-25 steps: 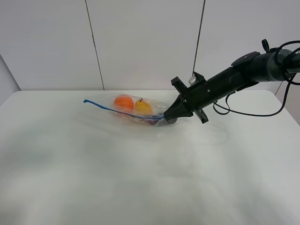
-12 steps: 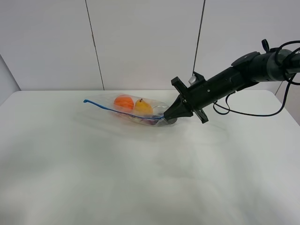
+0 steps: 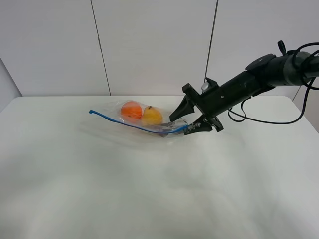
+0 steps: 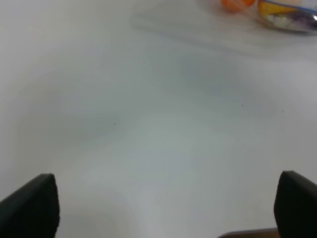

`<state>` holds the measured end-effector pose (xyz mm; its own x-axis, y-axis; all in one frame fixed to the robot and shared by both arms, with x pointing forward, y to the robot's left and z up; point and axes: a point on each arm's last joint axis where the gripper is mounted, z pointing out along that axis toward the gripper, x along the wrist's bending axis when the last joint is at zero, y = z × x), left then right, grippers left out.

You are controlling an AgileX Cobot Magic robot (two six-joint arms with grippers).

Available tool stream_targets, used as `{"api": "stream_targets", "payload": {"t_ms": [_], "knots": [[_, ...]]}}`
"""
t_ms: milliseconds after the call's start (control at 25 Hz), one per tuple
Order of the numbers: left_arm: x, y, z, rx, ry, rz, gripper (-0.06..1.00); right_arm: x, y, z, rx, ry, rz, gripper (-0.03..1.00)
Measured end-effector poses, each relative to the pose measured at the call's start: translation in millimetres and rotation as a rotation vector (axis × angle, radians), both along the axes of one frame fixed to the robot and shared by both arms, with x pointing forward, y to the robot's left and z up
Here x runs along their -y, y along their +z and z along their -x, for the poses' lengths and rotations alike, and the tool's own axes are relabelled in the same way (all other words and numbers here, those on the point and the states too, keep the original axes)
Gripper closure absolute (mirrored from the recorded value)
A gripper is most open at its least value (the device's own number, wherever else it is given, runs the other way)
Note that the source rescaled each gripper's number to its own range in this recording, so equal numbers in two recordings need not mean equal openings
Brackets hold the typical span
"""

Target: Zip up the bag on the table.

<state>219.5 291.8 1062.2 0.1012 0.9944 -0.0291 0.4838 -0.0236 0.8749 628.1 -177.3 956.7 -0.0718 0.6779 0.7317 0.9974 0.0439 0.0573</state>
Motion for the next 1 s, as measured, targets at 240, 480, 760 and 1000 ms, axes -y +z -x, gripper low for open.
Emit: {"api": "stream_targets", "payload": {"t_ms": [240, 480, 760, 1000], "knots": [[0.0, 0.0, 0.0, 0.000, 0.000, 0.000, -0.06, 25.2, 33.6, -22.4, 0.103, 0.043, 0.391, -0.03], [0.0, 0.0, 0.0, 0.000, 0.000, 0.000, -0.06, 64.9, 65.3, -40.4, 0.206, 0.000, 0.727, -0.03], [0.0, 0.0, 0.0, 0.000, 0.000, 0.000, -0.06, 126.5, 71.0, -46.3, 0.180, -0.127, 0.769, -0.03], [0.0, 0.0, 0.0, 0.000, 0.000, 0.000, -0.06, 132.5, 85.9, -39.4, 0.198, -0.165, 0.736, -0.03]]}}
